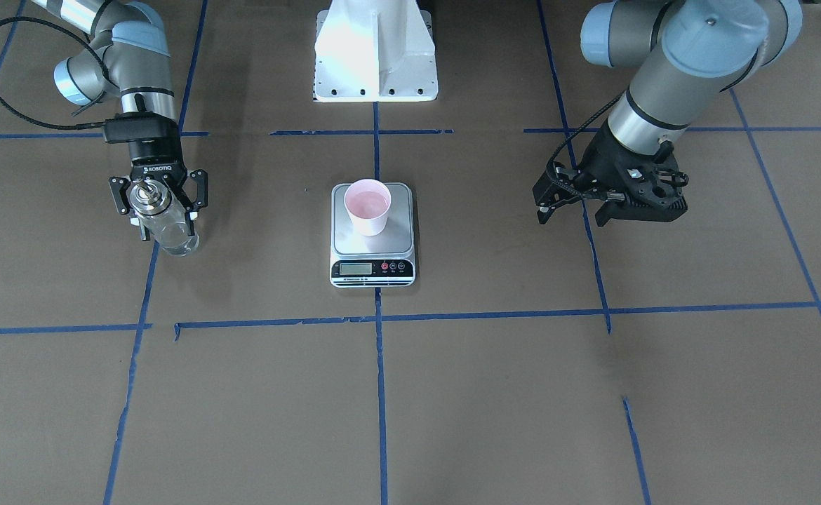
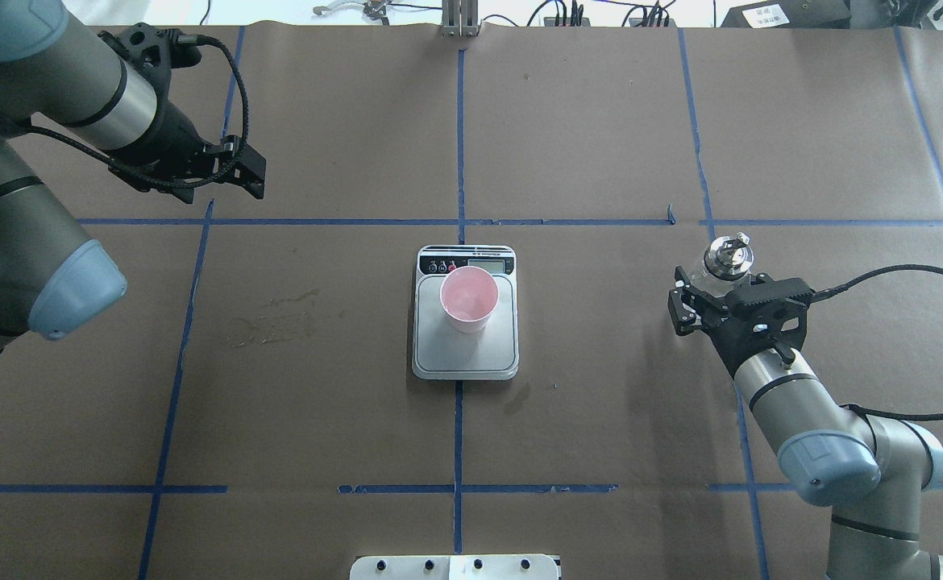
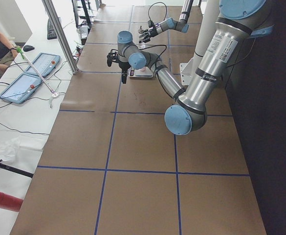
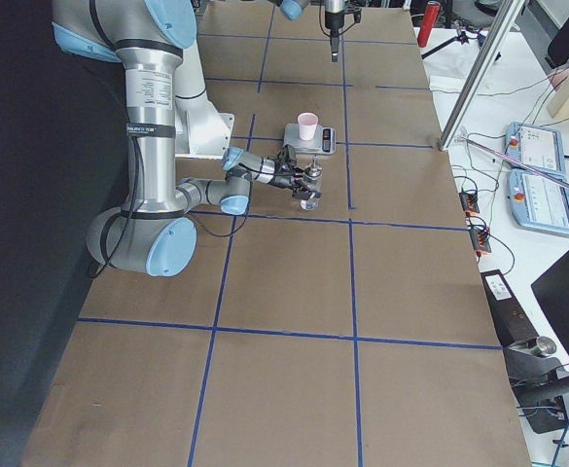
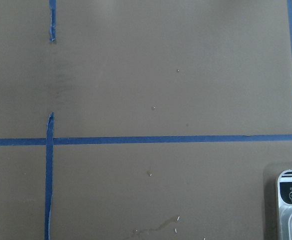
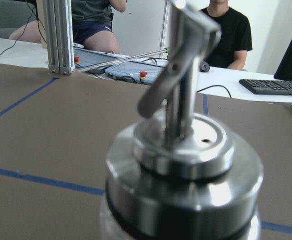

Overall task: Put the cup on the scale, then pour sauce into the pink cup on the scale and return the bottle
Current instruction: 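Carry the bottle with the right gripper toward the cup on the scale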

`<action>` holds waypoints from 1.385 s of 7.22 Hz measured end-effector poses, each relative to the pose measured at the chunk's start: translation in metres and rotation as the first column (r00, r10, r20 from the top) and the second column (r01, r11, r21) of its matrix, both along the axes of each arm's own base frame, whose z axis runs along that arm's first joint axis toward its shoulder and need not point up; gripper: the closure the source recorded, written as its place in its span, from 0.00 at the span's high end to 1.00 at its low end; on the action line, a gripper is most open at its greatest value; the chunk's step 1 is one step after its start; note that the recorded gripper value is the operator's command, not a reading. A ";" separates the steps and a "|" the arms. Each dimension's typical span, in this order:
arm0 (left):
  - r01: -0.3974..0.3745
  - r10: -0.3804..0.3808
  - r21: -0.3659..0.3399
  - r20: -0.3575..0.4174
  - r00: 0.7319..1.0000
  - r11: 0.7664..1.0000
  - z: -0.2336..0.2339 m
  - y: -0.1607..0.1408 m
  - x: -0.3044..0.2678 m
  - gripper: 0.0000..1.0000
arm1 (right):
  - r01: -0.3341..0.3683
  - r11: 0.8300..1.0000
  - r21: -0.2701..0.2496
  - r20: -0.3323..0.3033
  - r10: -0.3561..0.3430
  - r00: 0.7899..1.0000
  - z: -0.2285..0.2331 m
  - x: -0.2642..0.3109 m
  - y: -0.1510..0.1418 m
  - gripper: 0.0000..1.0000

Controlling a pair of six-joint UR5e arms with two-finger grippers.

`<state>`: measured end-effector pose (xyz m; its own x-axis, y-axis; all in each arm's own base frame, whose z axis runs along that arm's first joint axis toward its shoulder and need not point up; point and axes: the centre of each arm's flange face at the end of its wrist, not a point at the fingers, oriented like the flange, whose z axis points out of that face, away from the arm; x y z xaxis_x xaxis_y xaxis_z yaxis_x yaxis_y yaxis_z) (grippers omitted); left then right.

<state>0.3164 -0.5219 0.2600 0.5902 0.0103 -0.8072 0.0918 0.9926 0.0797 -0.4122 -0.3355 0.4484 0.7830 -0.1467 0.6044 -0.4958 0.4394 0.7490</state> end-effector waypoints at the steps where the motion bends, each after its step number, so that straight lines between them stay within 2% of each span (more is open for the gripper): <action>1: 0.000 0.000 0.001 -0.001 1.000 1.000 -0.001 0.000 0.000 0.95 | 0.006 1.000 0.014 -0.008 -0.006 1.000 -0.015 -0.006 -0.003 0.00; 3: 0.000 0.000 0.001 -0.001 1.000 1.000 -0.001 0.000 0.000 0.95 | 0.031 0.999 0.032 -0.017 -0.031 0.999 -0.057 -0.022 -0.007 0.00; 5: -0.001 0.001 -0.001 0.000 1.000 1.000 0.001 0.000 0.000 0.95 | 0.038 0.999 0.037 -0.057 -0.036 0.998 -0.088 -0.037 -0.009 0.00; 6: -0.002 0.002 -0.003 0.003 1.000 1.000 0.002 -0.001 0.001 0.95 | 0.056 0.997 0.046 -0.111 -0.051 0.993 -0.110 -0.052 -0.013 0.00; 7: -0.005 0.005 -0.004 0.006 1.000 1.000 0.005 -0.002 0.001 0.95 | 0.082 0.995 0.056 -0.193 -0.070 0.979 -0.140 -0.067 -0.016 0.00; 8: -0.007 0.007 -0.004 0.008 1.000 1.000 0.006 -0.002 0.002 0.95 | 0.114 0.992 0.057 -0.308 -0.091 0.947 -0.161 -0.076 -0.017 0.00; 9: -0.009 0.009 -0.003 0.008 1.000 1.000 0.007 -0.002 0.002 0.95 | 0.159 0.986 0.058 -0.450 -0.116 0.885 -0.177 -0.080 -0.018 0.00; 10: -0.009 0.009 -0.003 0.009 1.000 1.000 0.007 -0.002 0.002 0.95 | 0.199 0.979 0.046 -0.568 -0.138 0.811 -0.186 -0.084 -0.019 0.00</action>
<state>0.3185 -0.5241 0.2672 0.5973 0.0132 -0.8019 0.0819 0.9936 0.0773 -0.4961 -0.3546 0.2623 0.9384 -0.3426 0.0449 0.0969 0.3857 0.9175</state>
